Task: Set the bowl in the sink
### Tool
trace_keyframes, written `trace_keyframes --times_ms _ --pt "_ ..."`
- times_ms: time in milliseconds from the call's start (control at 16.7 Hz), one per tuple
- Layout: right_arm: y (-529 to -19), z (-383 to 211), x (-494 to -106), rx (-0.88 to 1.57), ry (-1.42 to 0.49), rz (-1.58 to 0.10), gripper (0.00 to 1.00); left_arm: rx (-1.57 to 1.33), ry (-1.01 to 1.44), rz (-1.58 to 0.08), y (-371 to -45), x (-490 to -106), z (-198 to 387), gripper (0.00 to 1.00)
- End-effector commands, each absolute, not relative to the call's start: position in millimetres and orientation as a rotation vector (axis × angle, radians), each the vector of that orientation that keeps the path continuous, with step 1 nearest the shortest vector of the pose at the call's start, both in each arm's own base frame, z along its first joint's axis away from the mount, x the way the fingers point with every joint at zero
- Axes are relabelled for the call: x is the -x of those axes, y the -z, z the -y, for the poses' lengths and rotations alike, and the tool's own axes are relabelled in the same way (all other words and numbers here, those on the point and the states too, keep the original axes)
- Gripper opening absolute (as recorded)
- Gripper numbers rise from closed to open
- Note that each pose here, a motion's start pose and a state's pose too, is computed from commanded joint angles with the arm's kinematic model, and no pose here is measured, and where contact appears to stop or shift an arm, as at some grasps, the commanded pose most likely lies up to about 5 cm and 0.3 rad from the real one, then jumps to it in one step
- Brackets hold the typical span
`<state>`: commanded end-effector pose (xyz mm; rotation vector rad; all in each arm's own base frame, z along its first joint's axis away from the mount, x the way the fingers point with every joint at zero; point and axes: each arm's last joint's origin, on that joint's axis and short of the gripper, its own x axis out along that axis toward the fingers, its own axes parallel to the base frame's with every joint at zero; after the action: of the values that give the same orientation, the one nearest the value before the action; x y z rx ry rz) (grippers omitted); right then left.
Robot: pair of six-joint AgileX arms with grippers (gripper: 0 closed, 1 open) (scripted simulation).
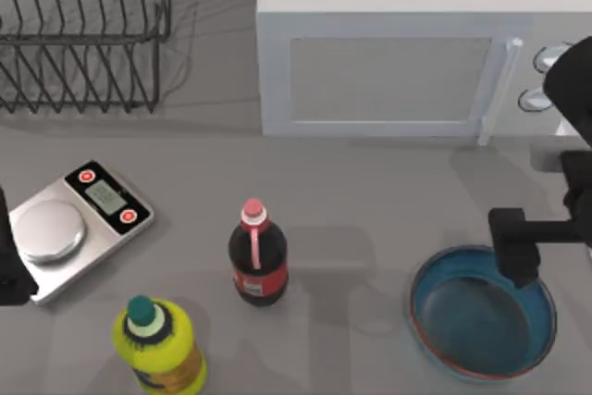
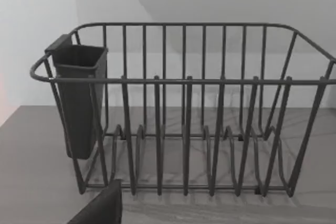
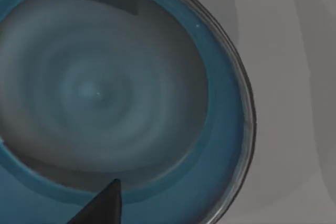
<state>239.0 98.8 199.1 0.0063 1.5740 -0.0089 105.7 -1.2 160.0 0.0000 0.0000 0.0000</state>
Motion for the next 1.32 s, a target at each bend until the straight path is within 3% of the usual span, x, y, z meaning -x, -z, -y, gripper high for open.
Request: trace_keyframes --times_ms 360,660,1320 --pt "-136 -99 -238 -0.009 0.006 -1.566 1.00 0.000 0.000 0.000 -160 -106 1 1.00" --pt "-129 -98 -236 -0.008 0.008 -1.571 1.00 0.000 0.000 0.000 -160 -106 1 1.00" --pt "-129 -98 -236 -0.008 0.008 -1.571 0.17 0.000 0.000 0.000 -160 -106 1 1.00"
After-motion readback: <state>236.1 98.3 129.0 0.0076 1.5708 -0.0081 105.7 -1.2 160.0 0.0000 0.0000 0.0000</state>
